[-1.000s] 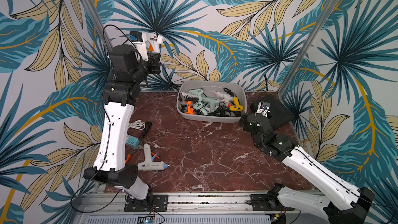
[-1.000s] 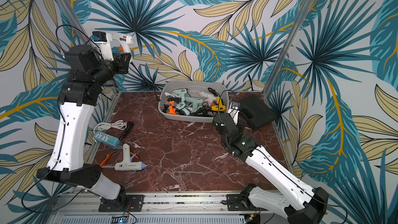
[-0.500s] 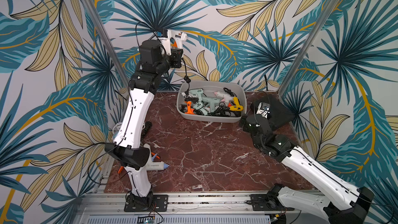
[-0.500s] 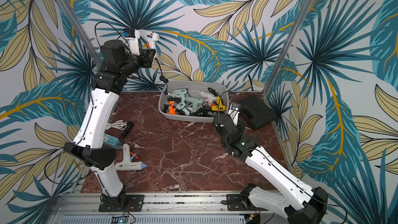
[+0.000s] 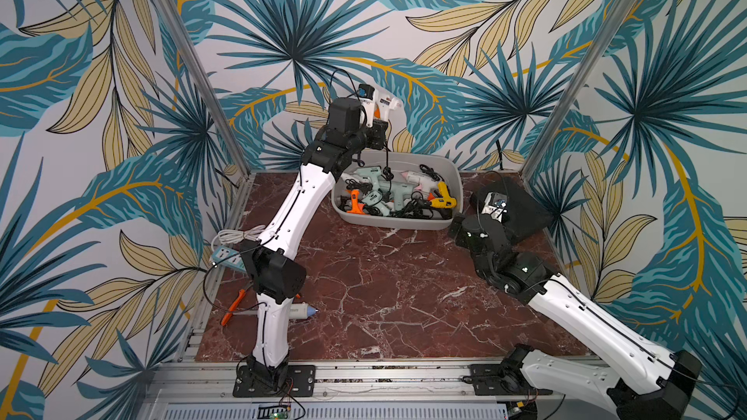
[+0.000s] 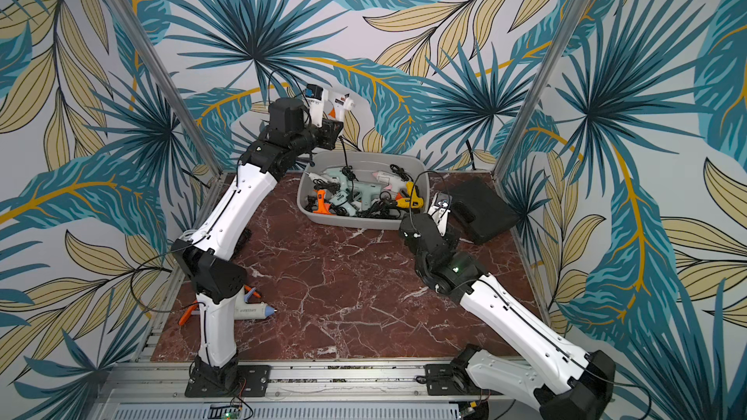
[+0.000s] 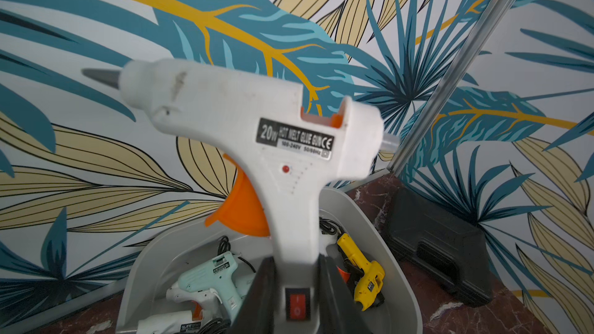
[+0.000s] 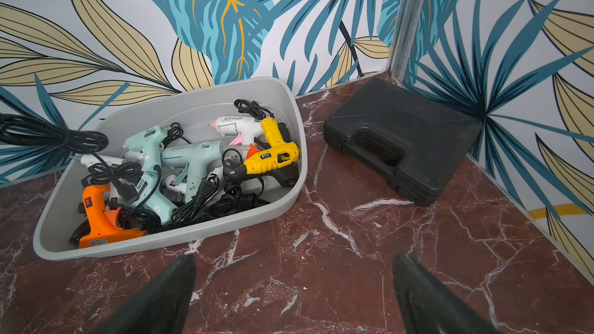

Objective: Put the hot melt glue gun into the storage box
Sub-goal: Place the hot melt adhesive gun in the storage box.

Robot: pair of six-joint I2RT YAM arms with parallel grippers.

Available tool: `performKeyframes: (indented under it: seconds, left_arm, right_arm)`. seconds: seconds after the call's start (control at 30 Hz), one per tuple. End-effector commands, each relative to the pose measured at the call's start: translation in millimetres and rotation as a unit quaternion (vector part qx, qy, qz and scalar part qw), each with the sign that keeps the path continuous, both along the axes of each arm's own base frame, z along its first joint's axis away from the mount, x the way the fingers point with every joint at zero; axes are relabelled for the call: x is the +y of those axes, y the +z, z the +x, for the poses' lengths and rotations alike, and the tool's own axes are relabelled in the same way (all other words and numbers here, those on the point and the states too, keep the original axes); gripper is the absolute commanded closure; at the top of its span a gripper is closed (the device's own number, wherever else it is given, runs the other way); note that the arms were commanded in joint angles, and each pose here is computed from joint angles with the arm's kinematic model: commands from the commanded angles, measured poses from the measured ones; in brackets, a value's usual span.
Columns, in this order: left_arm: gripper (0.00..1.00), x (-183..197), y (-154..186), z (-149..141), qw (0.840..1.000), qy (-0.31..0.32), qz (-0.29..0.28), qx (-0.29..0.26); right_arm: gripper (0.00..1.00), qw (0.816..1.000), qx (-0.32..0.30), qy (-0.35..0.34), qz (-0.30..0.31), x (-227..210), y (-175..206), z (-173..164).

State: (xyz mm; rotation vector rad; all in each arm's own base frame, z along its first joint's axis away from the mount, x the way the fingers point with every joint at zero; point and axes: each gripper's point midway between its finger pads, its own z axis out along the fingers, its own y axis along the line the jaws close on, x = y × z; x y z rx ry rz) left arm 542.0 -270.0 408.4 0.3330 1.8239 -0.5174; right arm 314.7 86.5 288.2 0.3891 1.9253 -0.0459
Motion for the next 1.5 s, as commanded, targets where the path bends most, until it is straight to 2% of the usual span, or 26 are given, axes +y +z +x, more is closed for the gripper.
performKeyframes:
  seconds: [0.0,0.3,0.67,0.8,0.83,0.97,1.2,1.4,1.47]
  left_arm:
    - [1.0,-3.5,1.3,14.4,0.999,0.006,0.015,-0.034]
    - [1.0,-15.9,-68.1,34.2,0.998,-0.001,0.059,0.019]
    - [1.0,-16.7,-150.6,48.1,0.989,-0.003,0.126,0.084]
    - [1.0,-21.0,-174.1,53.0,0.986,-0.011,0.135,0.096]
    - [1.0,-23.4,-194.1,56.9,0.984,-0.014,0.139,0.109]
    - [1.0,-30.4,-221.9,63.3,0.982,-0.025,0.141,0.124]
    - [1.0,-43.7,-257.1,70.7,0.981,-0.038,0.134,0.133]
    - [1.0,-54.4,-275.5,68.4,0.978,-0.049,0.155,0.131]
    - [0.87,-55.6,-282.5,67.4,0.976,-0.052,0.162,0.134]
  right_arm:
    - [0.0,1.0,0.006,-0.001,0.005,0.8,-8.0,-0.5]
    - [0.01,1.0,0.01,-0.003,0.005,0.1,-9.9,-1.5]
    - [0.0,1.0,0.018,0.006,0.007,7.7,-11.9,3.8]
    - [0.01,1.0,0.025,0.01,0.008,11.4,-14.1,6.1]
    - [0.0,1.0,0.026,0.011,0.008,12.3,-14.2,6.7]
    - [0.0,0.999,0.031,0.013,0.009,14.5,-15.1,7.9]
    - [0.0,0.999,0.037,0.015,0.013,17.0,-18.5,8.7]
    - [0.0,0.999,0.039,0.016,0.01,16.7,-19.4,8.6]
    - [0.0,0.999,0.039,0.016,0.011,17.0,-19.8,8.9]
